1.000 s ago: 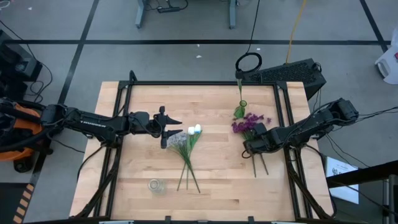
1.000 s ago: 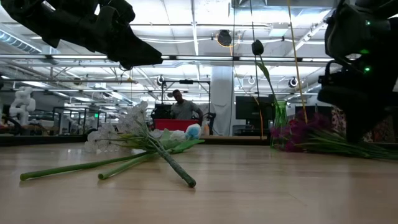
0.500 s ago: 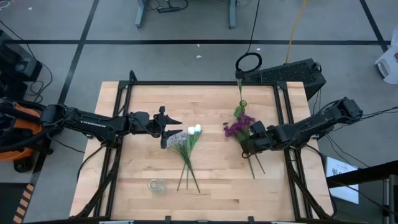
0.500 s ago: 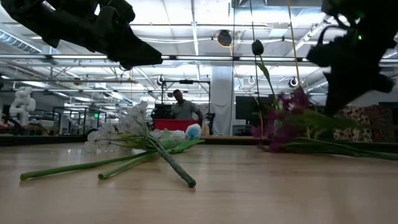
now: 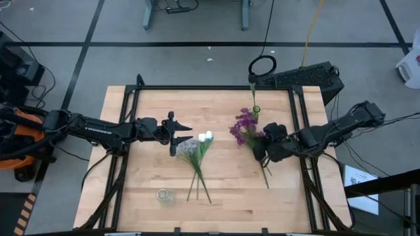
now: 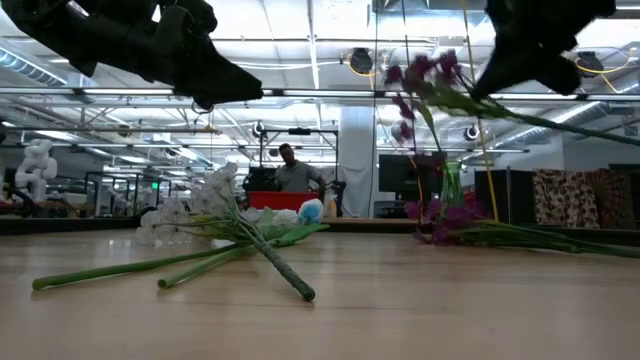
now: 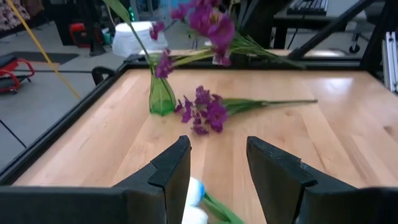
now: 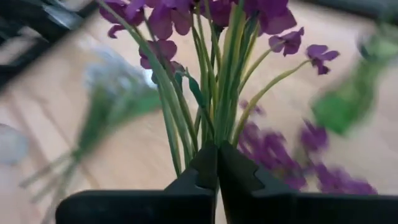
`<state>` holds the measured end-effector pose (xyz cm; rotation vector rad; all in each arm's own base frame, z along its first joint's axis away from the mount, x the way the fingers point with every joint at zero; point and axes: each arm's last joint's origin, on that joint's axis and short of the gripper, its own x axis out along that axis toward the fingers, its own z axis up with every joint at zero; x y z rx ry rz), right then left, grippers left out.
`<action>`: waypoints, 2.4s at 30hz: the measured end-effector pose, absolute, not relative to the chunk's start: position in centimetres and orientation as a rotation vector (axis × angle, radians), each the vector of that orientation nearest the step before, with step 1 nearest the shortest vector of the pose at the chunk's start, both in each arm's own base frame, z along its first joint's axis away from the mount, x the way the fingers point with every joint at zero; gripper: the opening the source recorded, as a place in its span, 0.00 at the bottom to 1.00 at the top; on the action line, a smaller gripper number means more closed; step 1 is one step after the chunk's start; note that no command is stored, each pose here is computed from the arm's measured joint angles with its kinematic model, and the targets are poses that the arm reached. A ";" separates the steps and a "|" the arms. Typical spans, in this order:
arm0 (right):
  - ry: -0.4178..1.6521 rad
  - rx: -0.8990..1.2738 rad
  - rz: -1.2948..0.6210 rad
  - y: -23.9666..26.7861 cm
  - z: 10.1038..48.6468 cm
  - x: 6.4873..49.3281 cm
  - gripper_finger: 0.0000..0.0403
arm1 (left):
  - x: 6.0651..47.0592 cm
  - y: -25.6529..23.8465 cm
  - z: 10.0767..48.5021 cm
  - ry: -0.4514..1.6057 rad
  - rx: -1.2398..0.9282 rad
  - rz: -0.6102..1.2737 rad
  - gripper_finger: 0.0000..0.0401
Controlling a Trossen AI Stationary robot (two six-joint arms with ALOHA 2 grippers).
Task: Sort flowers into vase by color
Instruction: Put the right violet flower into the green vase
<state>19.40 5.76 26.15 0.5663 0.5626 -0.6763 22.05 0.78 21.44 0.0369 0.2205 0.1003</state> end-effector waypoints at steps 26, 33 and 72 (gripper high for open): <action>-0.259 0.114 -0.343 7.4 28.1 31.8 0.00 | 23.0 0.0 22.2 0.076 -0.091 0.002 0.41; -0.386 0.112 -0.359 6.1 24.9 34.2 0.00 | 23.0 -0.5 22.1 0.091 -0.079 -0.088 0.43; -0.506 0.052 -0.246 4.5 23.0 35.2 0.00 | 27.0 0.2 18.8 0.134 -0.076 -0.102 0.47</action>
